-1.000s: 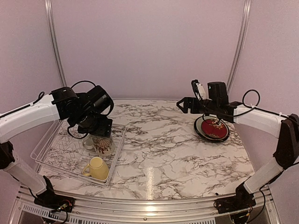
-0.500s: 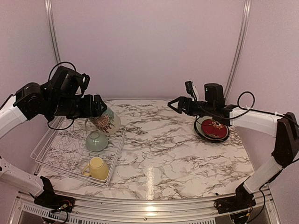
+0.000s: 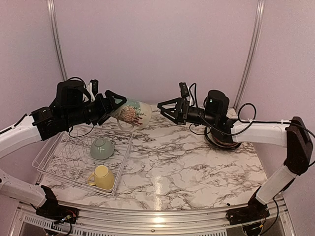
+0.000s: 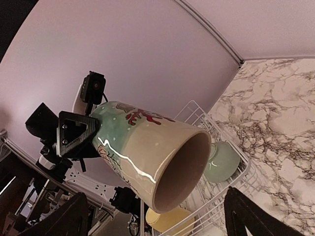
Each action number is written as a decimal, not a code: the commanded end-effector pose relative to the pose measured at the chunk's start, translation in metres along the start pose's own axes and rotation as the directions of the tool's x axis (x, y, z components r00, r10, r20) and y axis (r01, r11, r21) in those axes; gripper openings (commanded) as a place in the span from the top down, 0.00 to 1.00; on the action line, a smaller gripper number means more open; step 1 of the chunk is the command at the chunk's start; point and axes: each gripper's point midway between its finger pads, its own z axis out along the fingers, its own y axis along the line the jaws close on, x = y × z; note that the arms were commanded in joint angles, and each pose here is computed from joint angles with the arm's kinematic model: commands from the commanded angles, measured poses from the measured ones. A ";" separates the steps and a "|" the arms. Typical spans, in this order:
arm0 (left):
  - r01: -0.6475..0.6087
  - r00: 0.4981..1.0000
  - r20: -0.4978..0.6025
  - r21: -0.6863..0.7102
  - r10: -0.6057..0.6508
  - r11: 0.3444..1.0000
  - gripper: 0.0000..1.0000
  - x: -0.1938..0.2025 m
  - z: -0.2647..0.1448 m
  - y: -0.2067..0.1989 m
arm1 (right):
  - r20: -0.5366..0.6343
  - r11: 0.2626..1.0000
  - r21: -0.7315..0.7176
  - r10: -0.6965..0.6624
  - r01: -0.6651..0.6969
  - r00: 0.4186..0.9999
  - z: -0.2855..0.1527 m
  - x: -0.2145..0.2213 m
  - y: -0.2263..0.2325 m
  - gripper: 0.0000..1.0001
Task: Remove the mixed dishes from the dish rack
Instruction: Pass from the left arm to the right
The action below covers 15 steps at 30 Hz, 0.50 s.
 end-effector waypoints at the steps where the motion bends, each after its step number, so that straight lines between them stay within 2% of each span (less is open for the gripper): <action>1: 0.092 0.986 0.086 0.419 -0.140 0.903 1.00 -0.042 -0.021 -0.089 | 0.001 0.989 -0.141 0.036 -0.036 0.999 0.014 -0.001 0.029 0.08; 5: 0.142 0.981 0.047 0.481 -0.187 0.865 1.00 -0.034 -0.014 -0.092 | -0.003 0.983 -0.183 0.025 -0.025 1.000 0.019 0.001 0.039 0.11; 15: 0.251 0.963 -0.061 0.543 -0.261 0.801 1.00 -0.015 0.013 -0.086 | 0.021 0.945 -0.326 -0.001 0.008 1.000 0.013 -0.007 0.080 0.40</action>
